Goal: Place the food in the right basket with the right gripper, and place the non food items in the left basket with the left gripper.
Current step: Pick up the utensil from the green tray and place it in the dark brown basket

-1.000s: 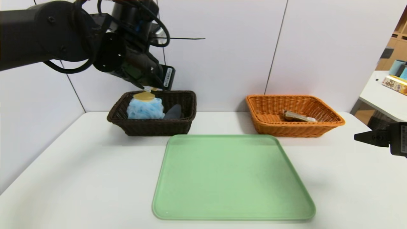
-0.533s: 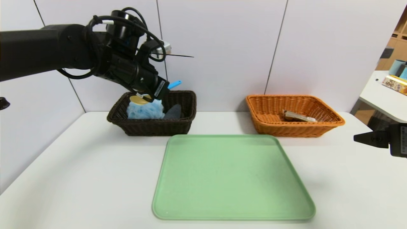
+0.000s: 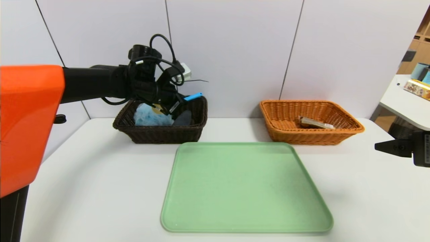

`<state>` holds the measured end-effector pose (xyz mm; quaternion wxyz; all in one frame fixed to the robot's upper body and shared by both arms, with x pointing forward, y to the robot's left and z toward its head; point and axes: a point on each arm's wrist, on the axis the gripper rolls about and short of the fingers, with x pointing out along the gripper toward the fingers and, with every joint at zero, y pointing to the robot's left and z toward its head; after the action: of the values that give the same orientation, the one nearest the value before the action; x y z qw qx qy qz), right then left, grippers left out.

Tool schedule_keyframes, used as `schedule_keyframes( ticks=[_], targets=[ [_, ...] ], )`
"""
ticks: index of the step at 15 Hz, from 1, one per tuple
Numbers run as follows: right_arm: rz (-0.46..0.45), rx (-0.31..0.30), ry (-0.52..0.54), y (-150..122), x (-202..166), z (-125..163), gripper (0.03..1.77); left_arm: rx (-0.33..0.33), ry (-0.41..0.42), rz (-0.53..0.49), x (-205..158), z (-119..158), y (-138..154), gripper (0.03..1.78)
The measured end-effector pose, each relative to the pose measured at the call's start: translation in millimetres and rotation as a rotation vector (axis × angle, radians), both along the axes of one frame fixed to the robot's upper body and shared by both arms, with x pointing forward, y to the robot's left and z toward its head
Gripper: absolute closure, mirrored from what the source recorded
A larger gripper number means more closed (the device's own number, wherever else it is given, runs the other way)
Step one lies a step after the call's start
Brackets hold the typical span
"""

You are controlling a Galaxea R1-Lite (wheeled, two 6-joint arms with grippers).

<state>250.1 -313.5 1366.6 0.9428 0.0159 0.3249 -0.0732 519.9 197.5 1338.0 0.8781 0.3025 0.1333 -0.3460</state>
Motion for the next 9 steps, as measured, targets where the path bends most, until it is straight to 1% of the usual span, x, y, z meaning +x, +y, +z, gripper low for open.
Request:
schedule_keyframes(
  ticks=[2,5,9],
  targets=[
    [-0.001,0.001,0.005,0,0,-2,0.10,0.019,-0.020,0.002,15,-16,8,1.65],
    [-0.001,0.000,0.014,0,0,-4,0.10,0.026,0.008,0.024,26,-33,18,1.65],
    [-0.001,-0.001,0.022,0,1,-6,0.10,0.024,0.024,0.035,30,-40,20,1.65]
  ],
)
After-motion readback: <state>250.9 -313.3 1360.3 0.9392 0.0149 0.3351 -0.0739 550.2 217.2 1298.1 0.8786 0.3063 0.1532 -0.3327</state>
